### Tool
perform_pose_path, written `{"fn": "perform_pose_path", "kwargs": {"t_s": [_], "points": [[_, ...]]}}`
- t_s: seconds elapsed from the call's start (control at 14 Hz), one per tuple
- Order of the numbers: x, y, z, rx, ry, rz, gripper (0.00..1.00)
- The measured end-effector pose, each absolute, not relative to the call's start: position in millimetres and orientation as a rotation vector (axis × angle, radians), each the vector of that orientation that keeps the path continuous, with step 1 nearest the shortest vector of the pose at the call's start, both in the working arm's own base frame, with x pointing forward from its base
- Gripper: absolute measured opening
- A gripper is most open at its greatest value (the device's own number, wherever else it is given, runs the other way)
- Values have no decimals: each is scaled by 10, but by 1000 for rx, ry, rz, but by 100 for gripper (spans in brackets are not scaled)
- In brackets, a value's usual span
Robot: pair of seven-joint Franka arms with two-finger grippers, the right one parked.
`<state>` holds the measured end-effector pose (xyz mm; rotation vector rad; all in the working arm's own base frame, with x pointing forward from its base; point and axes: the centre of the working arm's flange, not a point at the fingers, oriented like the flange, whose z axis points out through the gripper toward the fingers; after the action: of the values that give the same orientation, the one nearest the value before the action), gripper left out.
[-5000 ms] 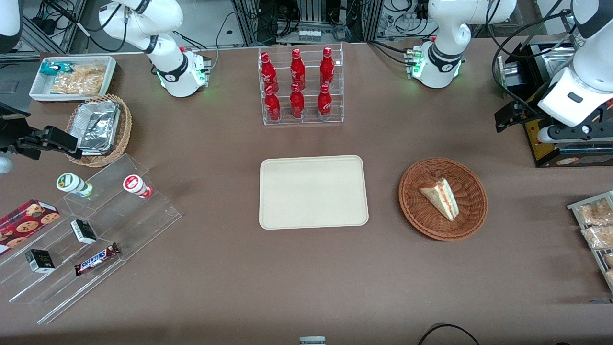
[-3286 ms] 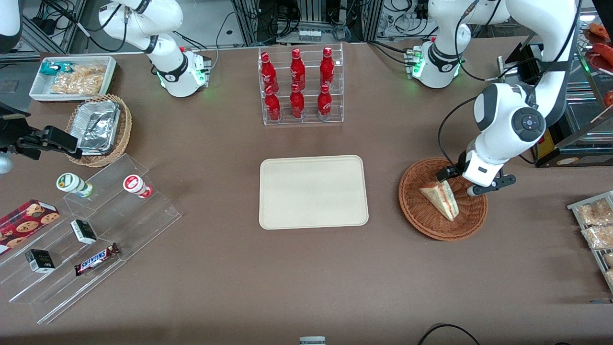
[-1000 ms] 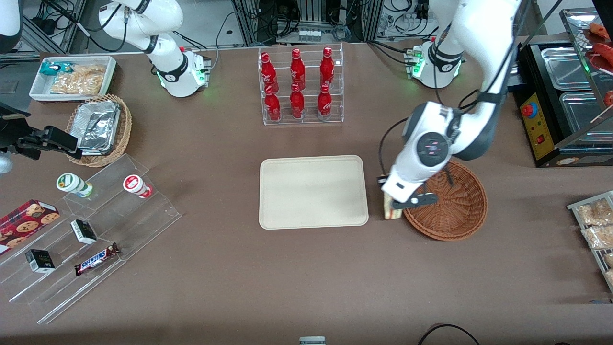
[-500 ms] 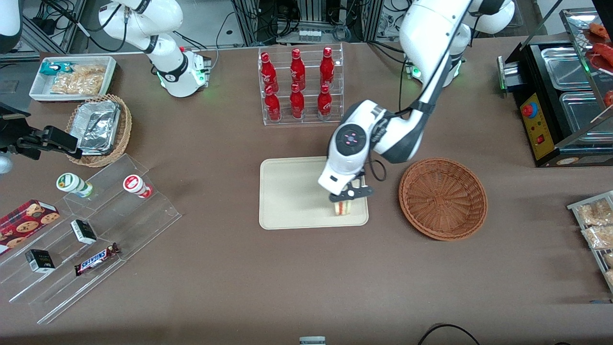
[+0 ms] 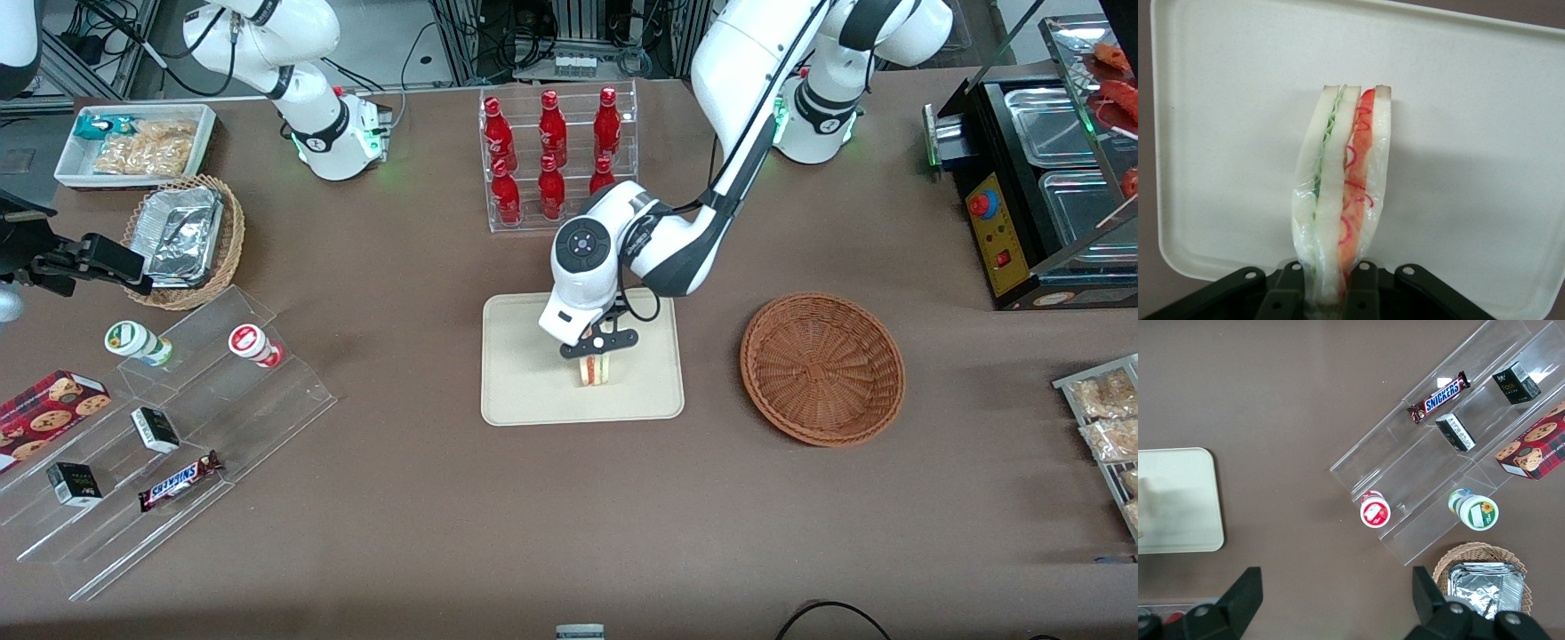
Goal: Place sandwich from basket to tray
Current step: 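Lower the sandwich onto the tray and open the left gripper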
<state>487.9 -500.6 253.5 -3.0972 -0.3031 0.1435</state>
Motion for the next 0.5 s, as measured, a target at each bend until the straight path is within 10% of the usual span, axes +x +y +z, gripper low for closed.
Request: {"fn": "perform_pose_path", "kwargs": {"t_s": [0.36, 0.5], "points": [[4862, -5059, 2358, -3086, -288, 157, 15], [4867, -5063, 2341, -3087, -288, 156, 30]]}}
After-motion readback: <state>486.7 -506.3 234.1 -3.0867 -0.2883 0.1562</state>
